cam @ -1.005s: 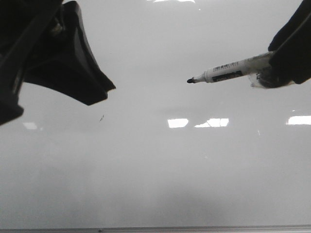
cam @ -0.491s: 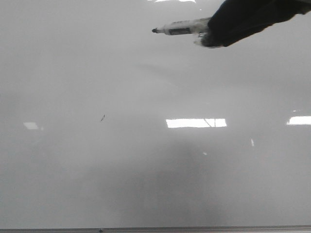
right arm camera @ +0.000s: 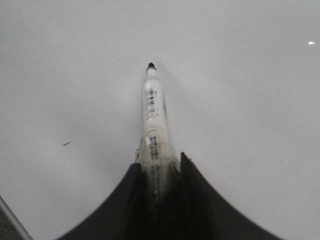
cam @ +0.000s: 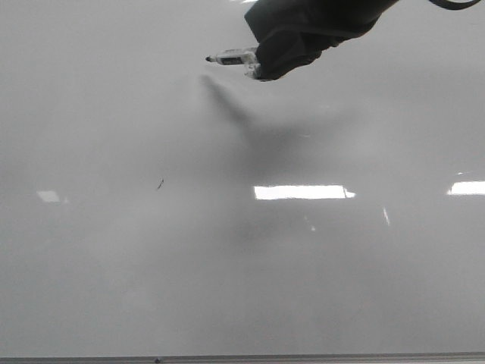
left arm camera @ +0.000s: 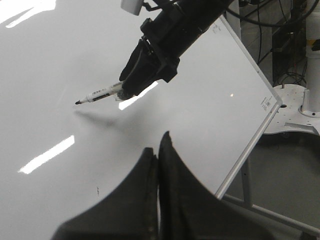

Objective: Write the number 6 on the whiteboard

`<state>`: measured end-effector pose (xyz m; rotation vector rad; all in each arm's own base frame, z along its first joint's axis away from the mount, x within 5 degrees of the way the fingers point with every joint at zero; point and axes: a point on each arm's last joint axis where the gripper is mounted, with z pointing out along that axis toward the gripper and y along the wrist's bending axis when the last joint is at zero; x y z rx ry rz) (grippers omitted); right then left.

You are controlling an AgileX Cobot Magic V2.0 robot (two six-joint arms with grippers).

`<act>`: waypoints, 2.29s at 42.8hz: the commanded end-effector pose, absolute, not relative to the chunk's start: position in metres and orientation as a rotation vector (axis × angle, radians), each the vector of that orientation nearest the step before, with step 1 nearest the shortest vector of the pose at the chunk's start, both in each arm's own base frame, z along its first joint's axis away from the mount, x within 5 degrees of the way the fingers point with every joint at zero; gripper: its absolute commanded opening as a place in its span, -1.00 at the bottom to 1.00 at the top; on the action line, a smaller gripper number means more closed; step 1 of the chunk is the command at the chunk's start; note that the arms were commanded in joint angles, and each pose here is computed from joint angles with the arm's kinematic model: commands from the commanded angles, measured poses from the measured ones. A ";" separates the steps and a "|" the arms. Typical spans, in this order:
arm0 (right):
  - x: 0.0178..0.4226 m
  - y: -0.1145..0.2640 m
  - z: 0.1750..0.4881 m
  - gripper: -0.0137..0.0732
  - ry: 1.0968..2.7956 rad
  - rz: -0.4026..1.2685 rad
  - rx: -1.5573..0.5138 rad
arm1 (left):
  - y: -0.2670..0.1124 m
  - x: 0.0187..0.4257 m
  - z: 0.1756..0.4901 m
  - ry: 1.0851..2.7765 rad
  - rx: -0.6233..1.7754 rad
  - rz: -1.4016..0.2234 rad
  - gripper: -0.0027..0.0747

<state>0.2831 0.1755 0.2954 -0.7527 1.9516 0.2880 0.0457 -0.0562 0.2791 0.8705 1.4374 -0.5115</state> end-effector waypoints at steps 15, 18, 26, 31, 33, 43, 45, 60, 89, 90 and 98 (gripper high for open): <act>0.296 0.207 0.263 -0.84 2.062 0.311 -0.900 | -0.056 0.046 0.296 1.356 0.793 -0.545 -0.98; 0.294 0.208 0.253 -0.84 2.112 0.315 -0.931 | -0.056 0.046 0.296 1.356 0.793 -0.545 -0.98; 0.288 0.185 0.246 -0.82 2.139 0.280 -0.886 | -0.056 0.046 0.296 1.356 0.793 -0.545 -0.98; 0.286 0.170 0.259 -0.82 2.102 0.259 -0.825 | -0.056 0.046 0.296 1.356 0.793 -0.545 -0.98; 0.287 0.168 0.266 -0.82 2.072 0.254 -0.804 | -0.056 0.046 0.296 1.356 0.793 -0.545 -0.98; 0.299 0.195 0.275 -0.82 2.041 0.290 -0.864 | -0.056 0.046 0.296 1.356 0.793 -0.545 -0.98; 0.299 0.206 0.269 -0.82 2.065 0.300 -0.926 | -0.056 0.046 0.296 1.356 0.793 -0.545 -0.98; 0.252 0.193 0.300 -0.82 1.987 0.250 -1.121 | -0.056 0.046 0.295 1.356 0.798 -0.540 -0.98; 0.165 0.208 0.337 -0.82 1.558 0.091 -1.742 | -0.151 0.130 0.338 1.642 1.570 -0.086 -0.01; 0.165 0.209 0.337 -0.82 1.553 0.093 -1.741 | -0.154 0.132 0.338 1.646 1.575 -0.095 -0.01; 0.166 0.210 0.339 -0.82 1.531 0.093 -1.716 | -0.182 0.136 0.329 1.606 1.659 -0.128 -0.01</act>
